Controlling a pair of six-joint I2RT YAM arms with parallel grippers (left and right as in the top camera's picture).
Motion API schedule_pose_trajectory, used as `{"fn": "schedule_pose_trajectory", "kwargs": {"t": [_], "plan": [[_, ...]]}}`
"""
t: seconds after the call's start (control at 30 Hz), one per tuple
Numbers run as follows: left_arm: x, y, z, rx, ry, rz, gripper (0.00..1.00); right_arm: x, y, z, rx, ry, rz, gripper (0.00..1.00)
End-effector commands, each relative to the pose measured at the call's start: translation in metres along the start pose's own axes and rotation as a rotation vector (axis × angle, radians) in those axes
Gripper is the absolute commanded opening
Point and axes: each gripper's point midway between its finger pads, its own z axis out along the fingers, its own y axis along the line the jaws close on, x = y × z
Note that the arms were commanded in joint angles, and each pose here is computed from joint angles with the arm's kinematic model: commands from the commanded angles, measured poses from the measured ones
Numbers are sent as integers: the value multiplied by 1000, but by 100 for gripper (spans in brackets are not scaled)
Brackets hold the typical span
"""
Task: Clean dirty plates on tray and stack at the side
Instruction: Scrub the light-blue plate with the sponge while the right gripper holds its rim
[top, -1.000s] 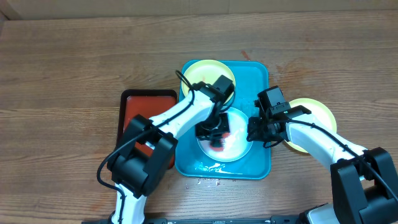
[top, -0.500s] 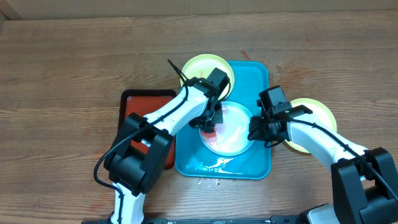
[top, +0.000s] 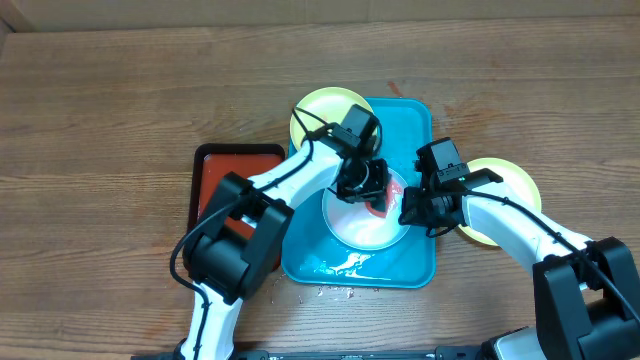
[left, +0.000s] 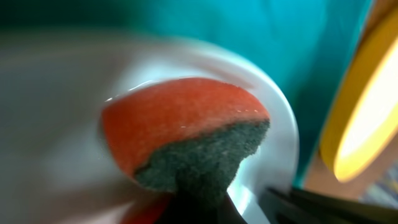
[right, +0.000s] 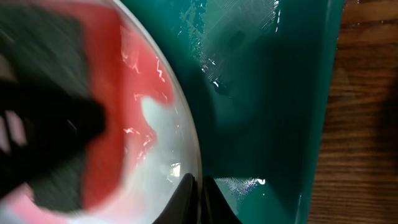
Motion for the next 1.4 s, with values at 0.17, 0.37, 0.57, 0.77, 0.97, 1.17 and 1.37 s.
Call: {"fn": "schedule_pose_trajectory", "kwargs": {"t": [0.17, 0.37, 0.57, 0.77, 0.97, 1.17, 1.37], "plan": [[57, 0, 24, -2, 219, -24, 4, -3, 4, -1, -7, -5, -20, 4], [57, 44, 2, -214, 191, -133, 4, -3, 4, -1, -7, -5, -20, 4], [39, 72, -44, -436, 23, -113, 4, -3, 4, -1, -7, -5, -20, 4], [13, 99, -74, -656, -149, -51, 4, -4, 4, -1, -7, -6, -20, 4], [-4, 91, -68, -622, -192, 33, 4, -4, 4, -1, -7, -6, -20, 4], [-4, 28, -38, -252, -128, 48, 4, -4, 4, -1, -7, -6, -20, 4], [9, -3, -18, -99, -58, 48, 4, -3, 4, -1, -7, -5, -20, 4]]}}
